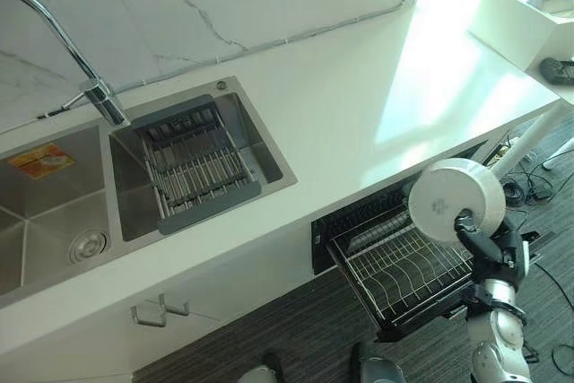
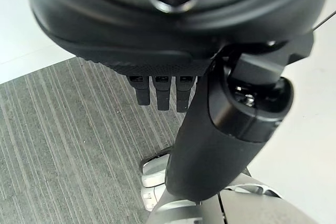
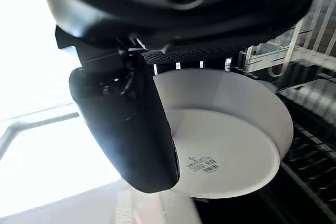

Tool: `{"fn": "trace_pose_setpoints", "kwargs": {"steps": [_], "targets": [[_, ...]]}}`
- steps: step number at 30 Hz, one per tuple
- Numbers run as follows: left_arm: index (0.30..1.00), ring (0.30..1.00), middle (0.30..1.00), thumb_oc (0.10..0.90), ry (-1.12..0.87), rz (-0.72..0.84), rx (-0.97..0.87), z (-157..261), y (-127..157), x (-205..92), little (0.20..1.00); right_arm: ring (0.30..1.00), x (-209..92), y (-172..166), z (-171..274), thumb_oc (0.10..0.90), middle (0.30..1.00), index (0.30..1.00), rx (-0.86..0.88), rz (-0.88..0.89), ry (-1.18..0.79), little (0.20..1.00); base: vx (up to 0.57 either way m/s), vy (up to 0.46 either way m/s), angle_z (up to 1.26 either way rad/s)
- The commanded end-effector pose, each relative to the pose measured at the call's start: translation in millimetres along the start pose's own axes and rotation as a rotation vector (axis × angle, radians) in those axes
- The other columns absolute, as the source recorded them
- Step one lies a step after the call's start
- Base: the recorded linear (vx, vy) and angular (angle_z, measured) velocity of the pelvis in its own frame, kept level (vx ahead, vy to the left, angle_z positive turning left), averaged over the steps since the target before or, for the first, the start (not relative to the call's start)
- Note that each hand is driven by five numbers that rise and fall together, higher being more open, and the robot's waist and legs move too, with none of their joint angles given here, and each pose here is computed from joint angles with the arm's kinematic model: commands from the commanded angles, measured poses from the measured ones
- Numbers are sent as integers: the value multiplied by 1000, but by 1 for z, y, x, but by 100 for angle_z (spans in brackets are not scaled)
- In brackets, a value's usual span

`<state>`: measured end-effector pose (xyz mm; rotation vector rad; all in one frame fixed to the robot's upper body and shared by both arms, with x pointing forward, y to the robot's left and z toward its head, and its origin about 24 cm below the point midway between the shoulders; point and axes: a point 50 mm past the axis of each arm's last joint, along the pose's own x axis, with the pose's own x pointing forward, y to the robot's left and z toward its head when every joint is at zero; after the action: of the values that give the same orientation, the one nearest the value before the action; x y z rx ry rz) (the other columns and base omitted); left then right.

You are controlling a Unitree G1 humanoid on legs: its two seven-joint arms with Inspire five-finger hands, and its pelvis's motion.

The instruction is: Place the dishes in the dishwasher.

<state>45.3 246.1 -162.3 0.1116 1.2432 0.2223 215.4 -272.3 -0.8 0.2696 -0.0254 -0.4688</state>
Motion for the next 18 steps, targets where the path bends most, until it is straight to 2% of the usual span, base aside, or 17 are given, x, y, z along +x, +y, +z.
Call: {"fn": "trace_pose_setpoints", "kwargs": {"steps": [1,6,8,10,15,18], "targets": [[900,900,900,800,-105,-59,-12,28,-20,3,900,300,28,24,56,400,300,300,31,80,-287,300,-25,16,3],[900,900,900,800,-103,-64,-8,28,-20,3,900,300,29,14,34,400,300,300,-26,14,-197,300,-23,6,4],[900,900,900,800,-104,-66,-1,28,-20,3,900,300,28,11,25,400,300,300,-131,8,-163,300,-17,2,10],[900,900,900,800,-106,-73,16,29,-19,3,900,300,33,10,19,400,300,300,-370,8,-148,300,-11,-3,6],[900,900,900,800,-113,-78,39,32,-17,3,900,300,42,16,26,400,300,300,-621,2,-206,300,-14,-8,3],[900,900,900,800,-121,-81,46,35,-16,3,900,300,49,24,33,400,300,300,-874,-45,-314,300,-25,-1,11]]}}
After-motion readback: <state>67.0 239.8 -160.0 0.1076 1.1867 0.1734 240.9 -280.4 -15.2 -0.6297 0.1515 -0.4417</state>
